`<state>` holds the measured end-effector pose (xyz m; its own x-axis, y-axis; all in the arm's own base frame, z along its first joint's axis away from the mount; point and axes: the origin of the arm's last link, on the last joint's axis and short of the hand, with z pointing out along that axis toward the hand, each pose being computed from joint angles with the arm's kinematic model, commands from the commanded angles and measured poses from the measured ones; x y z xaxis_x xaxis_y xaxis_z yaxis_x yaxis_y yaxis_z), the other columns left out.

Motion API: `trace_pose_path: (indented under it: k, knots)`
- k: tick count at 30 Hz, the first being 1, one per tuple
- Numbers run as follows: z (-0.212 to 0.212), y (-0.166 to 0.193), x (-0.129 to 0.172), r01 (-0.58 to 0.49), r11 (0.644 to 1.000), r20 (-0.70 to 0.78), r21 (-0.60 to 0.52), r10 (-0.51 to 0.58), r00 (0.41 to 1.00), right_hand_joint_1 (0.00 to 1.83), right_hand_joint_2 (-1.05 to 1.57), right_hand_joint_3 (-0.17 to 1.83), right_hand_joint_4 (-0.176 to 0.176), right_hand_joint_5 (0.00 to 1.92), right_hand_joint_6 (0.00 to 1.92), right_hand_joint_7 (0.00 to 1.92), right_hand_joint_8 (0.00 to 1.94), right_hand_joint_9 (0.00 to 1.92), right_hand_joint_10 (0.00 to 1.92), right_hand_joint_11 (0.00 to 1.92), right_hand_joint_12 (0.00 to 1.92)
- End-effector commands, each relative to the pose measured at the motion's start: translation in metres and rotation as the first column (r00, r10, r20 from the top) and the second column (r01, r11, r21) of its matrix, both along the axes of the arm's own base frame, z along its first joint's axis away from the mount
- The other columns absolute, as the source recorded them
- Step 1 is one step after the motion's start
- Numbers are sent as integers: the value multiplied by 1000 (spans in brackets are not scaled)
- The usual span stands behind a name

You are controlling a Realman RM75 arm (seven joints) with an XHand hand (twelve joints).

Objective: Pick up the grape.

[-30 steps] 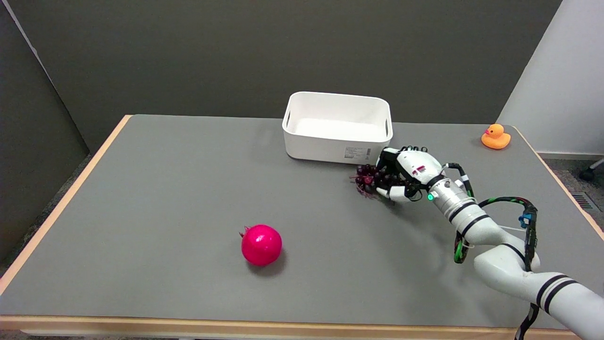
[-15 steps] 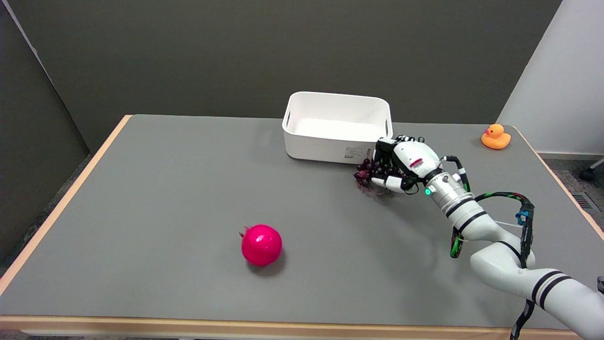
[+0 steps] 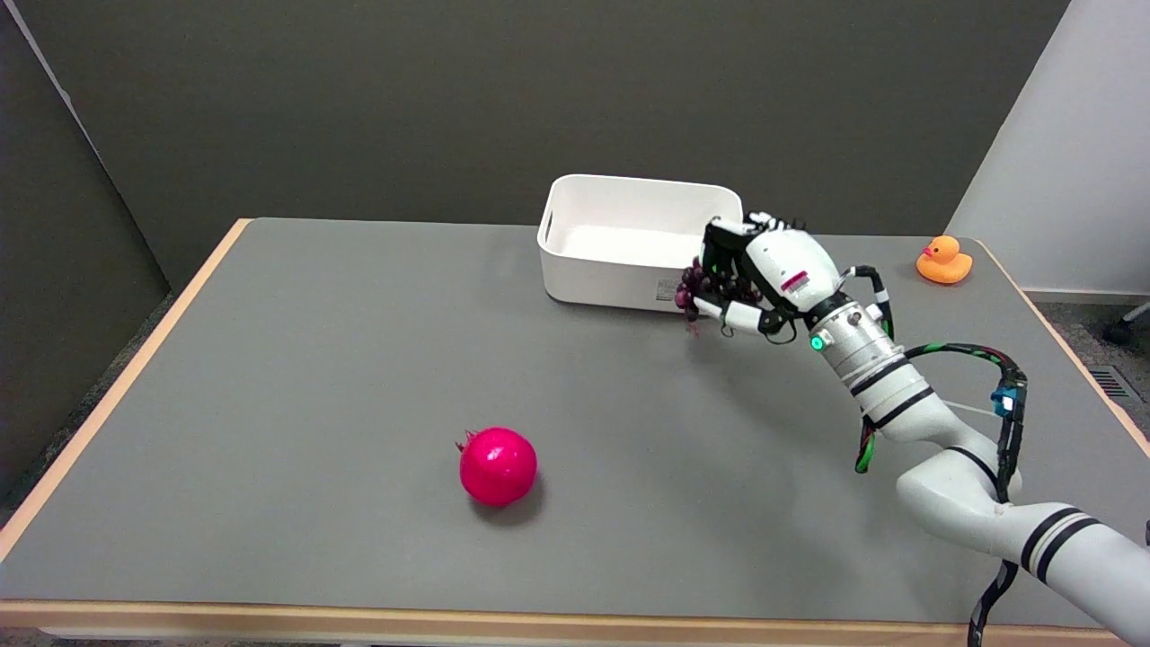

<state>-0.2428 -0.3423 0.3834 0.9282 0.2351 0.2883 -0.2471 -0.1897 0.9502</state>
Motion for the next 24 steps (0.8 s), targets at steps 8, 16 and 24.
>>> trace_pose_path:
  k: [8,16,24]
  knots:
    - [19,-30,105,-276,961,50,-3,275,960,1149,1185,306,-176,576,1601,636,1634,792,1886,344,1921]
    - [29,-83,96,-140,990,32,-32,141,990,1146,1191,301,-176,570,1608,630,1641,776,1896,320,1921]
    - [32,-139,55,58,995,102,-85,-49,994,1143,1193,306,-176,564,1617,625,1651,779,1900,258,1921]
